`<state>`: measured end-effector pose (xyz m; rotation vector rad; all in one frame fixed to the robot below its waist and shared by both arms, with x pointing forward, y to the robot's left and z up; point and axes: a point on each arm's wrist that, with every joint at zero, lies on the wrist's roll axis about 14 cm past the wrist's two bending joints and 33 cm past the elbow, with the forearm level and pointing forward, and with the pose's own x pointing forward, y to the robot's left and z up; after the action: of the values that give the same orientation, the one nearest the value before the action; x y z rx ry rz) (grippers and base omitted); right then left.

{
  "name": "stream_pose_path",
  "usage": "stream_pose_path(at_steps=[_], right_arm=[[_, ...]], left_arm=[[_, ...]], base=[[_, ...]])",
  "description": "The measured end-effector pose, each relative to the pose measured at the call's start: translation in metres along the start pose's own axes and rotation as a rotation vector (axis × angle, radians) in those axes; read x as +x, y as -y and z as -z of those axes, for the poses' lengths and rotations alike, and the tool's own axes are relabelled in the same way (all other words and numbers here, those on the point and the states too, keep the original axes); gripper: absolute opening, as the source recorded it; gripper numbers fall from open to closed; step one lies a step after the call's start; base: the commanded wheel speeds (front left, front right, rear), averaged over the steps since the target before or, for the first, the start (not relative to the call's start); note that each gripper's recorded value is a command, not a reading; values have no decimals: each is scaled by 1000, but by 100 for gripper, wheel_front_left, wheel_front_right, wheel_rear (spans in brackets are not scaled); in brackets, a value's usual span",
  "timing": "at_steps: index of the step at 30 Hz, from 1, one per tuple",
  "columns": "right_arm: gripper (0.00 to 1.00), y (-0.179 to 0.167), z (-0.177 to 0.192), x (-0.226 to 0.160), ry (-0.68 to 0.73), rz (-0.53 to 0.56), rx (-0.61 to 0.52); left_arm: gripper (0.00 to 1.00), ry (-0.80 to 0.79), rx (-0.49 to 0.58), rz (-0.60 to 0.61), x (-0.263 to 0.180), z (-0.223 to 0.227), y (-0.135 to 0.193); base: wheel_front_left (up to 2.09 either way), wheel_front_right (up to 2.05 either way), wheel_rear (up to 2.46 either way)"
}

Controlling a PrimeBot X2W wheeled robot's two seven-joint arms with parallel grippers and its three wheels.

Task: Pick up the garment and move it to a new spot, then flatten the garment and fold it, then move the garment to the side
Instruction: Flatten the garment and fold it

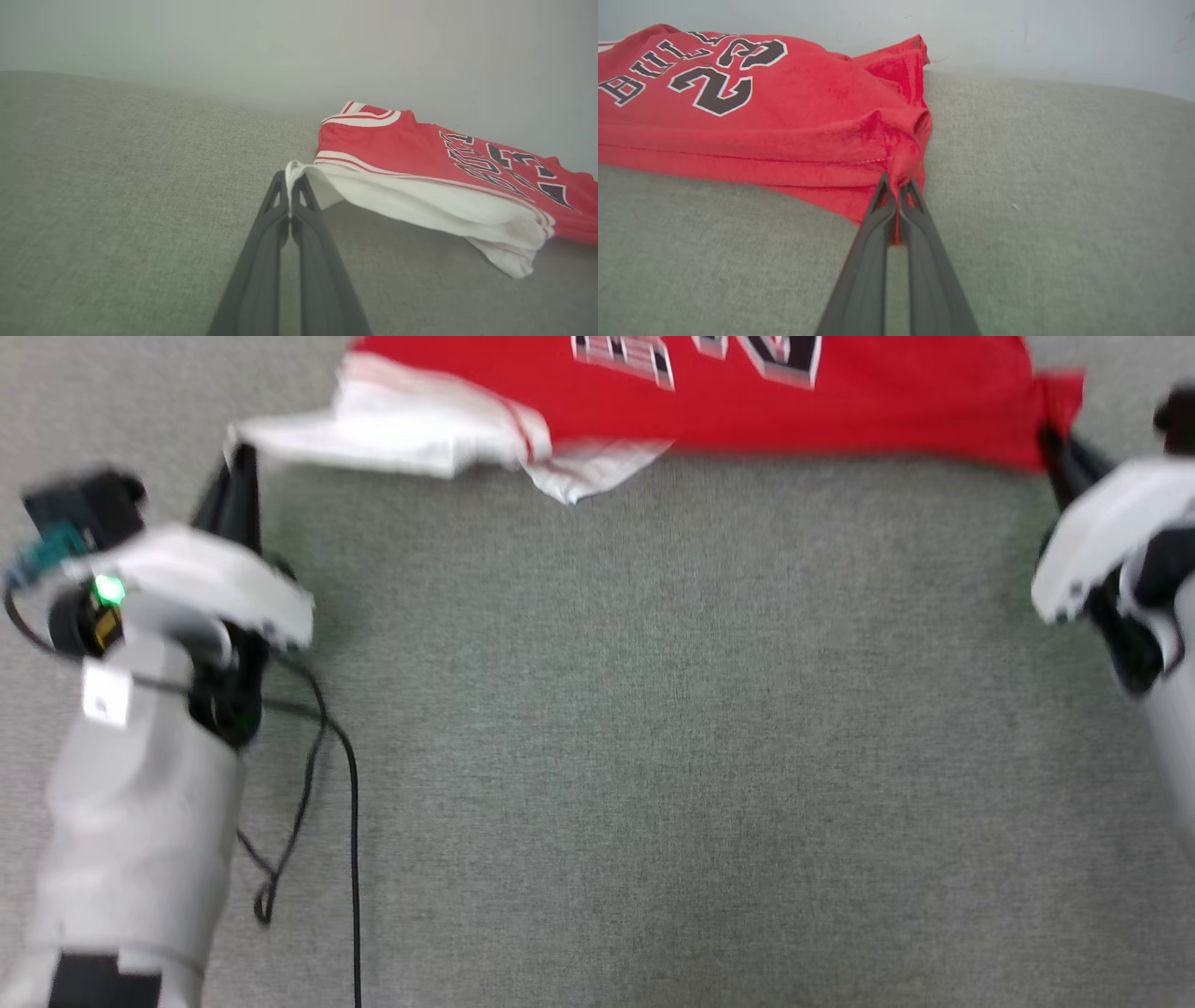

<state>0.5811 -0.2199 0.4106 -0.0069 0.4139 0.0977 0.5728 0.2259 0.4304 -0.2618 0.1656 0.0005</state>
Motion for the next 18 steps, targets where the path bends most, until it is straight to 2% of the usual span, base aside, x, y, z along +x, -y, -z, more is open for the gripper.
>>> stream_pose_path(at_steps=[4, 18], right_arm=[[0, 2, 23, -36, -32, -2, 17], [0, -9, 66, -148, -70, -32, 60]], left_arm=[[0, -19, -16, -6, -44, 11, -4], [0, -32, -25, -108, -186, 23, -20]], base=[[0, 0, 0], [0, 0, 0]])
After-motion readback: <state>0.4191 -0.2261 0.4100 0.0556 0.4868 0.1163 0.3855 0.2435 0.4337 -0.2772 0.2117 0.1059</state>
